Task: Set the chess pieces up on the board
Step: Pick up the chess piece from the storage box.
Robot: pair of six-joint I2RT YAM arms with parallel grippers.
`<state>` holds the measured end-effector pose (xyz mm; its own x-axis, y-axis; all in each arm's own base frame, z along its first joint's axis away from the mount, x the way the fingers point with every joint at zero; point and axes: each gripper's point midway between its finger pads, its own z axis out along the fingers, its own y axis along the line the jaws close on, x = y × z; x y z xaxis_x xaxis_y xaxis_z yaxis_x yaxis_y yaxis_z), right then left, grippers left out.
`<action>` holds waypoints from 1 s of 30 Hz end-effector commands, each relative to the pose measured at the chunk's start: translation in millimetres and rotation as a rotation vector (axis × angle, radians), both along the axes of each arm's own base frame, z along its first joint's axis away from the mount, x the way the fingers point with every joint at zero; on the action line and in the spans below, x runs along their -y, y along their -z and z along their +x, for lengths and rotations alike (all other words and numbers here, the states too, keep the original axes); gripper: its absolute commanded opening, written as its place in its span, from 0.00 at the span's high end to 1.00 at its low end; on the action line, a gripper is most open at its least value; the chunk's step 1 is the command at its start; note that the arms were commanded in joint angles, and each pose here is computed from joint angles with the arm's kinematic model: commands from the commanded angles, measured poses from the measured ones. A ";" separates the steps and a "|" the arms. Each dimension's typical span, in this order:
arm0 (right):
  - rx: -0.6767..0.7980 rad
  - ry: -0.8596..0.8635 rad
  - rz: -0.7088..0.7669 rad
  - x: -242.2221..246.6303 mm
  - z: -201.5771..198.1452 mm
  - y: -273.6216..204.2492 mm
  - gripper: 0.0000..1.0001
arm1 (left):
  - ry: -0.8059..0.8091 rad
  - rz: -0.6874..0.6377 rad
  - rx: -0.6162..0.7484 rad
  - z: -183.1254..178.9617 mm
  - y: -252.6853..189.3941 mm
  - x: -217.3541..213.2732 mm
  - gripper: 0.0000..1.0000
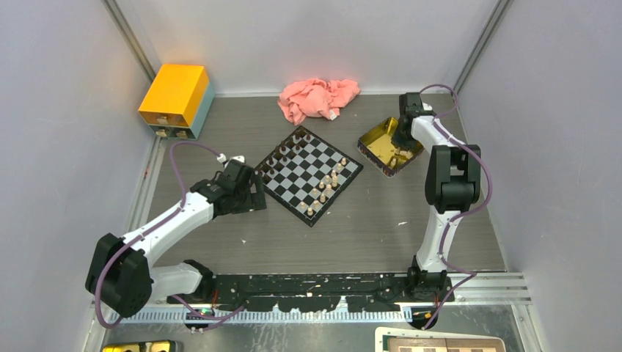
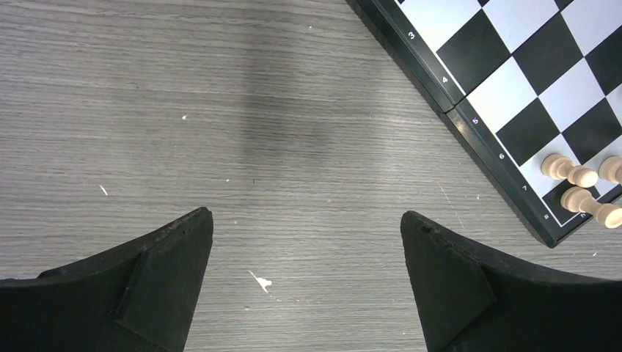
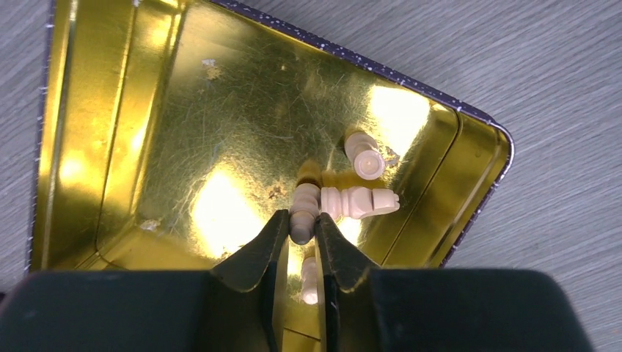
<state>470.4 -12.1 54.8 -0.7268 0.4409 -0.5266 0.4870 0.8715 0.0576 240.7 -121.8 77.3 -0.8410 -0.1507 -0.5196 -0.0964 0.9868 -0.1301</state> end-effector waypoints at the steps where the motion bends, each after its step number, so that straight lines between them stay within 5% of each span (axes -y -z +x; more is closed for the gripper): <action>1: 0.179 -0.013 -0.006 1.7 18.3 -74.0 0.99 | 0.008 -0.044 0.089 13.7 -20.7 8.2 0.00; 30: 0.246 -0.122 0.068 -38.3 3.8 -116.8 0.99 | -0.002 -0.076 0.109 2.9 -26.8 4.6 0.00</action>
<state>467.8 18.5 126.2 -0.6891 0.3922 -0.6094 0.3911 0.9092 0.1430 242.2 -122.9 96.5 -0.8001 -0.1776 -0.5730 -0.0870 0.9794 -0.1822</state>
